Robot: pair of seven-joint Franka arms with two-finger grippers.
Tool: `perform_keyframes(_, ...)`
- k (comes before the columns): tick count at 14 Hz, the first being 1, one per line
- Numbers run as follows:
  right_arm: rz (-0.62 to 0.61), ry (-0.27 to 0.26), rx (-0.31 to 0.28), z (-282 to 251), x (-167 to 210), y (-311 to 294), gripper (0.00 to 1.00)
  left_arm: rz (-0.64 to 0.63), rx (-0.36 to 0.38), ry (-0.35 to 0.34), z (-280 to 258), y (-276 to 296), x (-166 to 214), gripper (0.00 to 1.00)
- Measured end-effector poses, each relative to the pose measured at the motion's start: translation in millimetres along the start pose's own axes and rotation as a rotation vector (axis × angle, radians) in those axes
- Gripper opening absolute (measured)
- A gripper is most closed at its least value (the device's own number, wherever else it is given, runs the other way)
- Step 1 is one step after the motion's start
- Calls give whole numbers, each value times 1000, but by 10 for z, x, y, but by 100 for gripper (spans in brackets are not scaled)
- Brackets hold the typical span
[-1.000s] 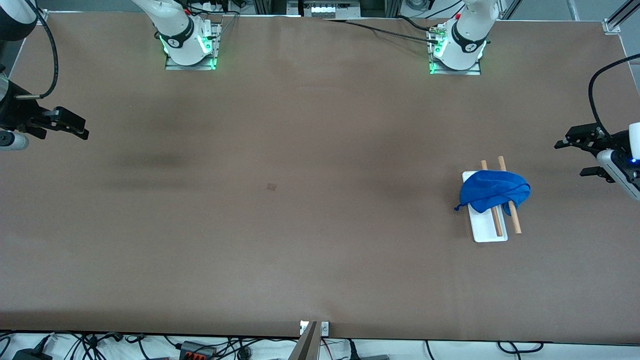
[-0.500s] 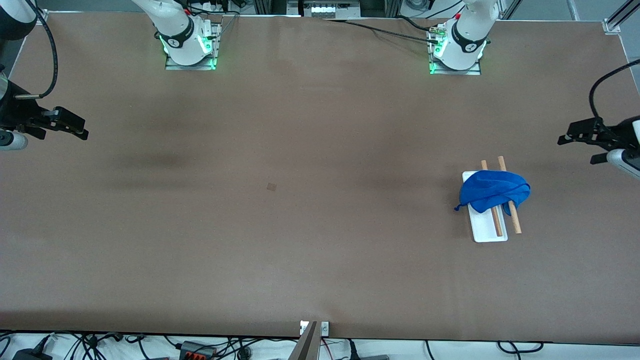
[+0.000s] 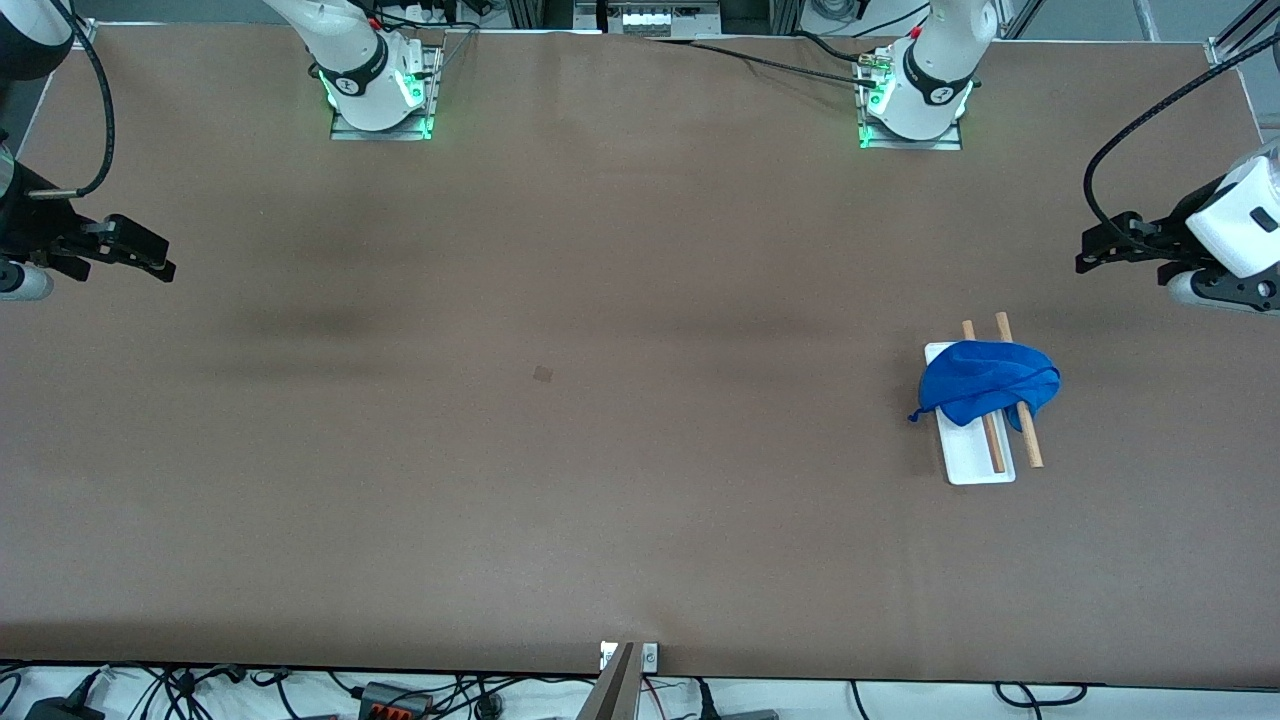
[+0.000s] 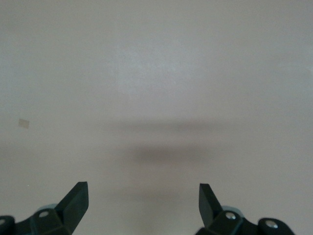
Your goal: Pass towel and hang on rack
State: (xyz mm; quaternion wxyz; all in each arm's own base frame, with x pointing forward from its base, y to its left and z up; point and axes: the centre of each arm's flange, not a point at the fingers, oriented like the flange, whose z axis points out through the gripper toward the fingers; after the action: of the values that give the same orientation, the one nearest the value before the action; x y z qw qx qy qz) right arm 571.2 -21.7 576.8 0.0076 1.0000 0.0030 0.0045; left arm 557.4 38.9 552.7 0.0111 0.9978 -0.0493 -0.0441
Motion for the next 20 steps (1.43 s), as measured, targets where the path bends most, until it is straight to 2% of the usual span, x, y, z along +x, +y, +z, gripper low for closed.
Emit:
perform_keyframes(3,0,13,-1,-11,14,1,100,-33,5,0,39,-185,-34,100)
perform_keyframes(11,1,19,0,-17,20,0,100,-39,7,-17,43,-210,-62,100)
perform_keyframes(14,8,18,0,-14,21,0,100,-31,48,-8,-38,-66,-68,100)
perform_keyframes(17,47,18,0,-13,21,-7,100,-85,59,14,-162,33,-121,100)
perform_keyframes(20,47,18,1,-14,23,-26,100,-69,64,32,-268,185,-165,100)
